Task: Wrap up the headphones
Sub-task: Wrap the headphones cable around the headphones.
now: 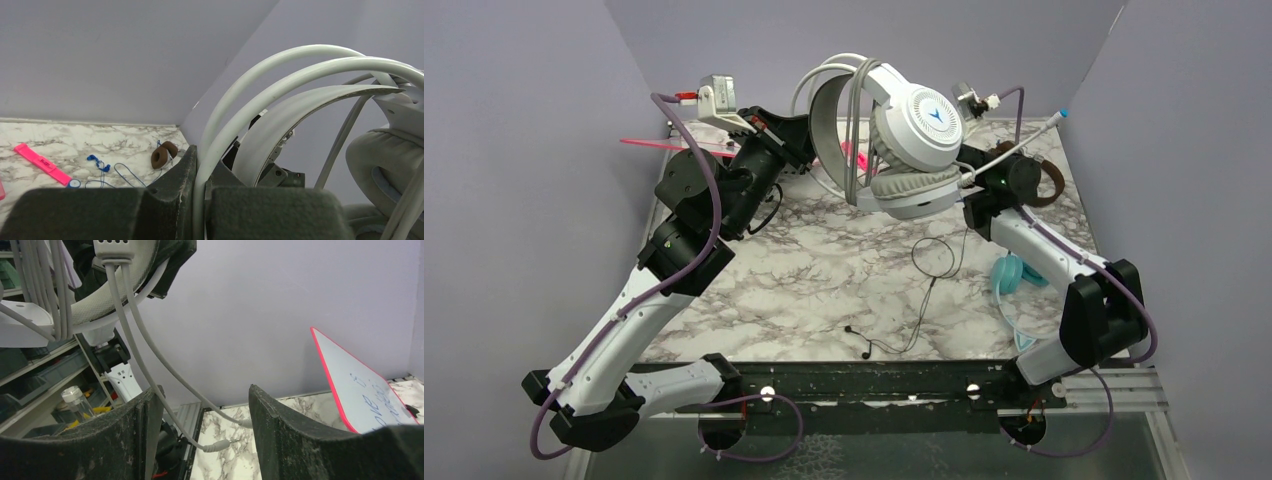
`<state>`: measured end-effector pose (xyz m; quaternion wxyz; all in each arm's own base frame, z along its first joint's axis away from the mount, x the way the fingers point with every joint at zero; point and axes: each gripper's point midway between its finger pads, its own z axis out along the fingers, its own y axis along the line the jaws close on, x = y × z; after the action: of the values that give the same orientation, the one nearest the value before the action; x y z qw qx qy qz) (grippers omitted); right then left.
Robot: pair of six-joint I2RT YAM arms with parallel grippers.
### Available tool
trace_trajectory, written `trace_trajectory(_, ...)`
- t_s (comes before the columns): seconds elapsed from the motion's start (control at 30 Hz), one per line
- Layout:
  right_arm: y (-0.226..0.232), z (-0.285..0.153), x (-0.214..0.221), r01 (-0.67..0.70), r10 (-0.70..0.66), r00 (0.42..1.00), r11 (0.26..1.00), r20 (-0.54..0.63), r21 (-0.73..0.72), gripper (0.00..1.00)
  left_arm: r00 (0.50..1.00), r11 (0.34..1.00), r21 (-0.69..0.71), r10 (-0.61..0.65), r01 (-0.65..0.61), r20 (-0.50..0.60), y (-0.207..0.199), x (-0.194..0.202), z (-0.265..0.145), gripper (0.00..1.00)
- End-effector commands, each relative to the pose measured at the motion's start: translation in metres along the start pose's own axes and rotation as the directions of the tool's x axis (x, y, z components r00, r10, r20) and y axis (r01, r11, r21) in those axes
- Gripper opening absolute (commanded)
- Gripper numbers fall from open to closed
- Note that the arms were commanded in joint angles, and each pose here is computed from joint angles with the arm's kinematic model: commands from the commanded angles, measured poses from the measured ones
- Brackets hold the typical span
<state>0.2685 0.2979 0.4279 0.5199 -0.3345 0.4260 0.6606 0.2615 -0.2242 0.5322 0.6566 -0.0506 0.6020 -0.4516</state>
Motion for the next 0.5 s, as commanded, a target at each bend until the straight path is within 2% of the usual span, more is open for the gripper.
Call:
trace_trajectory(0.0, 0.0145, 0.0049, -0.0104, 0.056, -0.055, 0.998, 0.996, 0.02, -0.068, 0.66, 0.989, 0.989, 0.122, -0.093, 0.079, 0.114, -0.0369, -0.0441, -0.0073, 0.0)
trace_trajectory(0.17, 0.0158, 0.0052, -0.0106, 0.055, -0.053, 0.998, 0.996, 0.03, -0.077, 0.58, 0.989, 0.988, 0.13, -0.1, 0.085, 0.108, -0.0385, -0.0425, -0.0064, 0.0)
trace_trajectory(0.33, 0.0153, 0.0082, -0.0114, 0.042, -0.038, 0.998, 0.994, 0.043, -0.102, 0.35, 0.989, 0.987, 0.13, -0.106, 0.092, 0.106, -0.0382, -0.0418, -0.0066, 0.0)
trace_trajectory(0.47, 0.0168, 0.0132, -0.0086, 0.03, -0.023, 0.998, 0.991, 0.056, -0.127, 0.33, 0.986, 0.985, 0.145, -0.115, 0.097, 0.122, -0.0414, -0.0461, -0.0064, 0.0)
